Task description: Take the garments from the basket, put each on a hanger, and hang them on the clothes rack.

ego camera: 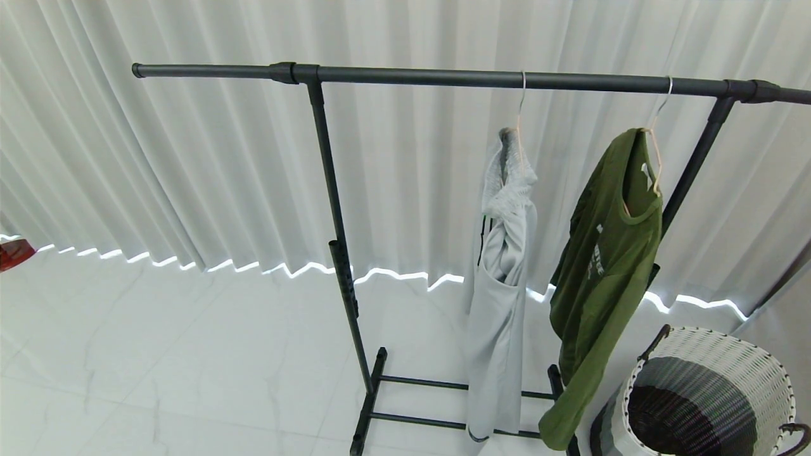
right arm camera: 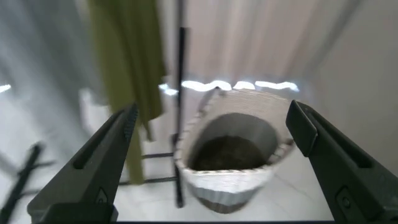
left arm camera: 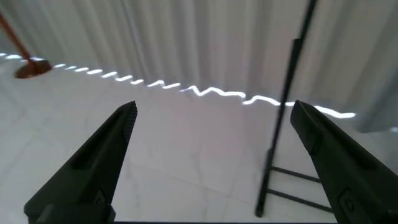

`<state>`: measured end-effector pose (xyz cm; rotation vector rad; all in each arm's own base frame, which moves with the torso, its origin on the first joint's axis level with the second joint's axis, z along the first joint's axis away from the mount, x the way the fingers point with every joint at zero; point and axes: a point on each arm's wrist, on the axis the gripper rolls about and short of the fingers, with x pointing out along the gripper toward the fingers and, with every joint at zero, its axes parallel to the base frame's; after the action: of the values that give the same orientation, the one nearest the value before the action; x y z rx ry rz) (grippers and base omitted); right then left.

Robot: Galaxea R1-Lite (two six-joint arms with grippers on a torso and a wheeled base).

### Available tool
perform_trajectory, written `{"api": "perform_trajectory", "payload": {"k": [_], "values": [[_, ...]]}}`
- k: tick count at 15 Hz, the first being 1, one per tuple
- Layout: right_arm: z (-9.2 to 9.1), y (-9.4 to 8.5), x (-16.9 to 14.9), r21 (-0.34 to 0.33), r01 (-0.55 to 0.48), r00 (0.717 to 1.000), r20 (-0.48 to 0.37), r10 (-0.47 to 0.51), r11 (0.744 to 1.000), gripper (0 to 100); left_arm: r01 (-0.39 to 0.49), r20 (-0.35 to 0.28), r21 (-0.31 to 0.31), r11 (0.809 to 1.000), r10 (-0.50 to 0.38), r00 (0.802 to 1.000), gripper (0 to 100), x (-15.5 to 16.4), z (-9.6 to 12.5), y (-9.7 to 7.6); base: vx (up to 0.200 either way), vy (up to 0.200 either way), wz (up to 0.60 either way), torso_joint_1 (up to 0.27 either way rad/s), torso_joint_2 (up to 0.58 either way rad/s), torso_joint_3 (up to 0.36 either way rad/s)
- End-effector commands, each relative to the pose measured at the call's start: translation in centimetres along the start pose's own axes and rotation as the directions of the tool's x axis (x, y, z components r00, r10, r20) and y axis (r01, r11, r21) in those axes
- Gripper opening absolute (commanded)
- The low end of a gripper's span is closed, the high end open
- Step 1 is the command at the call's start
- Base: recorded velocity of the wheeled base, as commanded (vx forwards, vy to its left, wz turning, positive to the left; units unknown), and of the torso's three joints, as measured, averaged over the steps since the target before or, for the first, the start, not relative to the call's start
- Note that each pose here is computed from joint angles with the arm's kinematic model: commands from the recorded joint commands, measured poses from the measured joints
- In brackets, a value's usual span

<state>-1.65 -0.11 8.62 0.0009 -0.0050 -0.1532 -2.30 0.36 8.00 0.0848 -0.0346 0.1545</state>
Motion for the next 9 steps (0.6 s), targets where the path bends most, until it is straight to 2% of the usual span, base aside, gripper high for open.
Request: {"api": "perform_trajectory", "payload": {"k": [1,2,4,9], "values": [[-0.32,0.12,0.05,0.005,-0.049,0.998,-0.036,0.049,0.999,100,0.087,0.005,-0.052,0.995,-0.087,0.996,100,-0.02,-0.02,-0.2,0.0,0.0,0.0,0.0,0.0,0.0],[-0.72,0.14,-0.04,0.007,-0.082,0.994,-0.066,0.082,0.997,100,0.137,-0.012,-0.082,0.987,-0.139,0.99,100,-0.03,-0.23,-0.33,0.0,0.0,0.0,0.0,0.0,0.0],[-1.02,-0.03,-0.57,-0.001,-0.154,0.988,-0.011,0.154,0.988,100,0.145,-0.021,-0.087,0.986,-0.147,0.989,100,-0.05,-0.35,-0.36,0.0,0.0,0.0,0.0,0.0,0.0],[-1.05,-0.02,-0.64,0.003,-0.145,0.989,-0.003,0.145,0.989,100,0.143,-0.023,-0.088,0.986,-0.146,0.989,100,-0.04,-0.34,-0.35,0.0,0.0,0.0,0.0,0.0,0.0]]}}
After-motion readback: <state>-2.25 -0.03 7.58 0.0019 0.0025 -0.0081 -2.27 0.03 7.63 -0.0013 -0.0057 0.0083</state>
